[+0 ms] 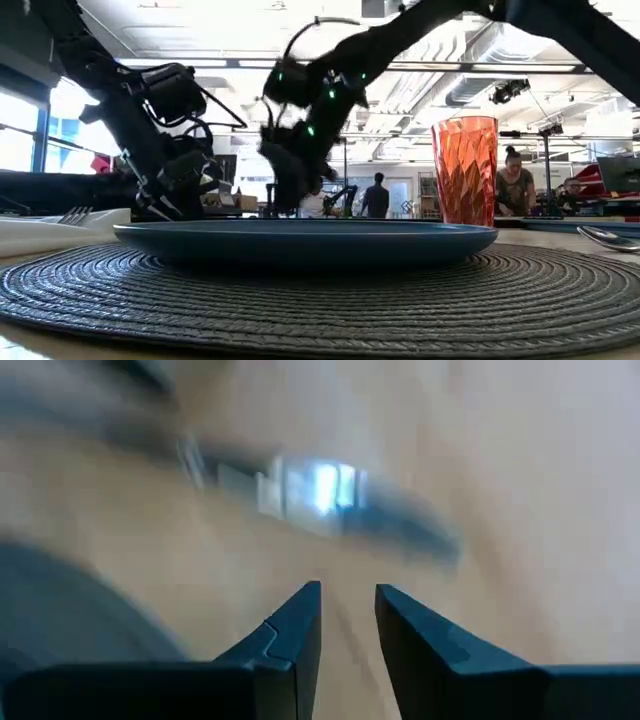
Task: Set table place
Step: Put the silver table knife to the right of the gray table mat
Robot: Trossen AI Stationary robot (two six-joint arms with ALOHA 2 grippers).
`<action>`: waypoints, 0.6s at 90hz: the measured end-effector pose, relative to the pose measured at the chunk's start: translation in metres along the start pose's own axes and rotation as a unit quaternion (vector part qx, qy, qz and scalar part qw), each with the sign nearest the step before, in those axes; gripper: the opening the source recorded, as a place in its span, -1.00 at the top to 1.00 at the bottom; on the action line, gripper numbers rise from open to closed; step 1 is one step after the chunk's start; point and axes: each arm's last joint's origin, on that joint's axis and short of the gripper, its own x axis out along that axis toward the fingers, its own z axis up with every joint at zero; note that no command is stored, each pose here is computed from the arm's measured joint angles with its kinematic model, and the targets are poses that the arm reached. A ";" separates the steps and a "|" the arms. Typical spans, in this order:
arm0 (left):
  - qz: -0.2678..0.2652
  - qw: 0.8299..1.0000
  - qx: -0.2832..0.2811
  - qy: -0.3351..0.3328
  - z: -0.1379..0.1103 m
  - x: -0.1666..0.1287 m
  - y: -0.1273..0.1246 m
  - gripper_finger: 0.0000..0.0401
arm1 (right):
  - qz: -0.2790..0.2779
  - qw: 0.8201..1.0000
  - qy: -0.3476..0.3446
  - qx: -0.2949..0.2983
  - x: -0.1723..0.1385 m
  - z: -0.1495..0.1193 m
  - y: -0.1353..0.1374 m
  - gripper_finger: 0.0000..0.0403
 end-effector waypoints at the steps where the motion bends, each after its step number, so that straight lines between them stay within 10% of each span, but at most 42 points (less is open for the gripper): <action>1: 0.000 1.000 0.000 0.000 0.000 0.000 0.000 0.15 | -0.002 1.000 -0.001 0.000 0.002 0.000 0.000 0.59; 54: -0.043 0.999 -0.004 -0.013 -0.001 0.000 -0.016 0.15 | -0.020 0.993 -0.107 0.036 0.036 0.012 -0.002 0.59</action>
